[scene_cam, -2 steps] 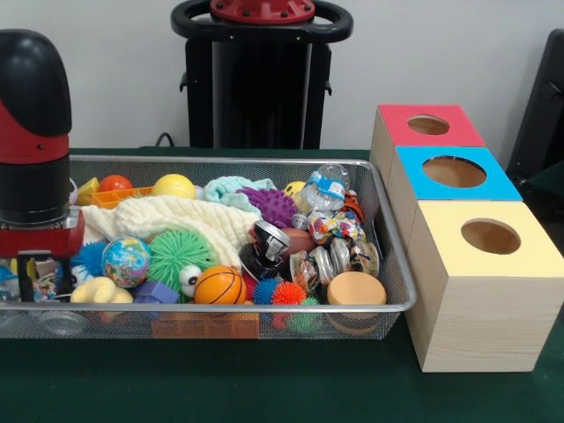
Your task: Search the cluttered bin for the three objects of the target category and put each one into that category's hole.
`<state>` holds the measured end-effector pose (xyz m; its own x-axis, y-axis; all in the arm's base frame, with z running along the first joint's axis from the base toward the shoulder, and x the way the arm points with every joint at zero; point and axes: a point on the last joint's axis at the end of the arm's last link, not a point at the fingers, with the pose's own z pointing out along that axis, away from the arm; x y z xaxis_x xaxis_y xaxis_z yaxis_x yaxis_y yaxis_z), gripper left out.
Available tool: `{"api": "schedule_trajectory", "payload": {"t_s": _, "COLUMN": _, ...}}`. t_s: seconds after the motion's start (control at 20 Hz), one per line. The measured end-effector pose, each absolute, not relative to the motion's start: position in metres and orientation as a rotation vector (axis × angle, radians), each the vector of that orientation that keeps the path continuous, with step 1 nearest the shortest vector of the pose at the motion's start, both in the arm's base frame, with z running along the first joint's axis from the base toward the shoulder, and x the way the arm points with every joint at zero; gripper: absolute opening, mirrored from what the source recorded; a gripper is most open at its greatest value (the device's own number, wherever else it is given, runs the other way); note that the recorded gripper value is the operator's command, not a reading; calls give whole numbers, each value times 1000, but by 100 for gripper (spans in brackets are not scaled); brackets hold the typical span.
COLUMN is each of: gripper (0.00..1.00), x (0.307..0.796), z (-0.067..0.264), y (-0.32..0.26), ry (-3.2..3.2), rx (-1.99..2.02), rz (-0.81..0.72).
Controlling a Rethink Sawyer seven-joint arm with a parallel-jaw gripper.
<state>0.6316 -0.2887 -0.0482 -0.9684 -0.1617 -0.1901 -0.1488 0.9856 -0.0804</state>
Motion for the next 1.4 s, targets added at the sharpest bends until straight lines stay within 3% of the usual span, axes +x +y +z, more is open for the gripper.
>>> {"api": "schedule_trajectory", "payload": {"t_s": 1.1, "gripper": 0, "x": 632, "z": -44, "y": -284, "ry": 2934, "rx": -254, "rz": -105}}
{"api": "schedule_trajectory", "payload": {"t_s": 1.25, "gripper": 0, "x": 630, "z": -30, "y": -279, "ry": 2940, "rx": -266, "rz": -104}}
{"api": "schedule_trajectory", "payload": {"t_s": 1.4, "gripper": 0, "x": 625, "z": 9, "y": -271, "ry": 2980, "rx": -252, "rz": -82}}
